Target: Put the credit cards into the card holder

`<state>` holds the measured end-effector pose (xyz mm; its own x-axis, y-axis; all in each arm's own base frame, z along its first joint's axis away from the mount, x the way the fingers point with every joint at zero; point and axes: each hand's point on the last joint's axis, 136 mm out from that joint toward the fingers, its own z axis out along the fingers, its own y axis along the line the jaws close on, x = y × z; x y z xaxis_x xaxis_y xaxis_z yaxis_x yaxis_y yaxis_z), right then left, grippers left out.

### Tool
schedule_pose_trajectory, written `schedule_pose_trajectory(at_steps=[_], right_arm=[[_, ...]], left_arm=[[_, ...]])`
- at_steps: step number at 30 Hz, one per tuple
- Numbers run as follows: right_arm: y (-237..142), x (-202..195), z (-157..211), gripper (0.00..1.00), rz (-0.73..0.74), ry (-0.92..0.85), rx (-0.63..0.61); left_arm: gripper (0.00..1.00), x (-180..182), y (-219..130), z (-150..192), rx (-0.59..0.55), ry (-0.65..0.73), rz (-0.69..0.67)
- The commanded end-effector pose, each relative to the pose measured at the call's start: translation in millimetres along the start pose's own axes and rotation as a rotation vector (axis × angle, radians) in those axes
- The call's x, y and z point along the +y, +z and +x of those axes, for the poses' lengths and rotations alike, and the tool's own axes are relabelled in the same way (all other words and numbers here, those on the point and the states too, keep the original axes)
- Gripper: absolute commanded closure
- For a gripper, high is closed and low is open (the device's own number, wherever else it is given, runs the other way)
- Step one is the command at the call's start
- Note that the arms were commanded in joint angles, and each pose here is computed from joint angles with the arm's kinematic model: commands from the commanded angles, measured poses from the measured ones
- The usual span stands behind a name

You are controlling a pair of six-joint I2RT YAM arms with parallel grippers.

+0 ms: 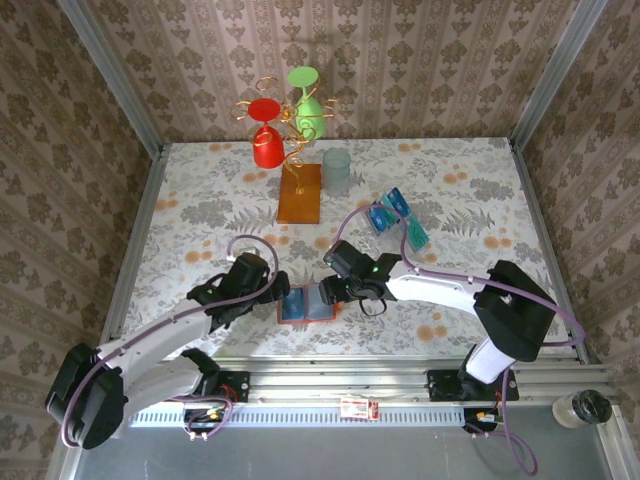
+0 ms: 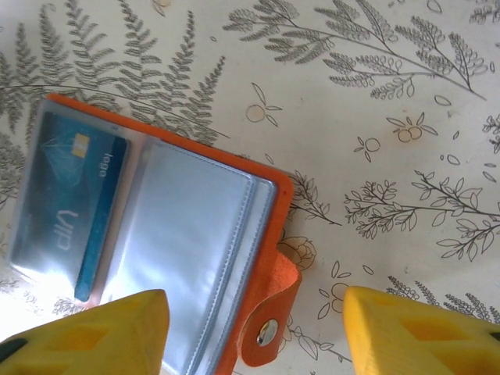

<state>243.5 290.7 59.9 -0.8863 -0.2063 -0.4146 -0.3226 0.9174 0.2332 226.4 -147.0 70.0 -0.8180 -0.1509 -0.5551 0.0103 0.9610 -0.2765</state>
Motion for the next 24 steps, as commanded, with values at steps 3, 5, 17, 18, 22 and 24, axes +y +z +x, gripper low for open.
schedule_pose_trajectory(at_steps=[3,5,17,18,22,24], right_arm=[[17,-12,3,0.55,0.053,0.0,0.014],[19,-14,3,0.67,0.057,0.007,0.014],[15,-40,8,1.0,0.077,0.059,0.003],[15,-43,9,1.0,0.081,0.064,0.003],[14,-49,11,1.0,0.079,0.083,0.0],[15,-50,13,1.0,0.08,0.092,0.001]], left_arm=[[0.0,-13,5,-6,0.0,0.016,0.043],[0.0,-15,7,-8,-0.002,0.017,0.05],[0.0,-37,24,-13,0.007,0.028,0.116],[0.0,-40,26,-12,0.012,0.028,0.129],[0.0,-51,31,-11,0.015,0.031,0.175],[0.0,-56,33,-10,0.018,0.033,0.187]])
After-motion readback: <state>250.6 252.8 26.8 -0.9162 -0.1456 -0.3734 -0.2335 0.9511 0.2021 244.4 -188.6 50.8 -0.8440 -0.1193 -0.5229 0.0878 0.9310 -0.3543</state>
